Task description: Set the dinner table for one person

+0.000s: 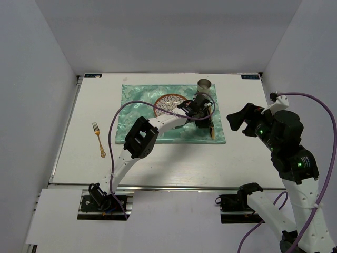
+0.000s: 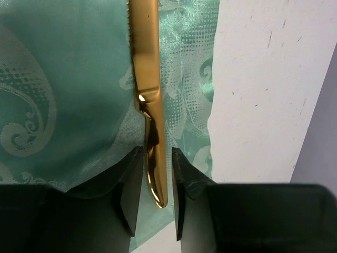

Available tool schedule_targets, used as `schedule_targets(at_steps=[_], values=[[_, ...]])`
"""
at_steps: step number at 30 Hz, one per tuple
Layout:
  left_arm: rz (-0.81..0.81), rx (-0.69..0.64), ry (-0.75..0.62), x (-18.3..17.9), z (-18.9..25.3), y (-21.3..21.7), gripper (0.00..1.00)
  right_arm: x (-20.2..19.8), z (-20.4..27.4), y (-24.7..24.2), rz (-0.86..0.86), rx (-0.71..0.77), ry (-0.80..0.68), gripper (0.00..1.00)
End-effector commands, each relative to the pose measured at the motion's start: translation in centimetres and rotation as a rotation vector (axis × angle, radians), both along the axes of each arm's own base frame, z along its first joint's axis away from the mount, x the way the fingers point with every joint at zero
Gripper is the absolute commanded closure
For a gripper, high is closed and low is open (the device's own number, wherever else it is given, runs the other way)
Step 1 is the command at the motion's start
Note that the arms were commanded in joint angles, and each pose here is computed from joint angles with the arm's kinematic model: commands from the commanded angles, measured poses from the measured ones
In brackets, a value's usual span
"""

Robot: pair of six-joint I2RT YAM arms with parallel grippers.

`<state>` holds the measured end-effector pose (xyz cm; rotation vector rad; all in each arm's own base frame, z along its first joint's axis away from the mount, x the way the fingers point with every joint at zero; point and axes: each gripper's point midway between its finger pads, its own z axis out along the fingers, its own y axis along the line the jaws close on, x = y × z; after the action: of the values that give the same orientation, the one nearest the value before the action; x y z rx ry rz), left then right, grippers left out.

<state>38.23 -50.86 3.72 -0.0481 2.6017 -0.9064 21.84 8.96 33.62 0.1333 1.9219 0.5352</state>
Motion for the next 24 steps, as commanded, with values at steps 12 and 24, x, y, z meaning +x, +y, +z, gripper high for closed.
schedule_targets(at_steps=[12,24], values=[[0.043,-0.066,-0.096,1.4,7.2,0.0,0.44,0.0,1.8,0.0,0.016,-0.009,-0.07,0.11],[0.269,0.245,-0.226,3.4,16.6,17.6,0.13,-0.1,0.8,1.6,0.108,0.009,-0.061,0.11]])
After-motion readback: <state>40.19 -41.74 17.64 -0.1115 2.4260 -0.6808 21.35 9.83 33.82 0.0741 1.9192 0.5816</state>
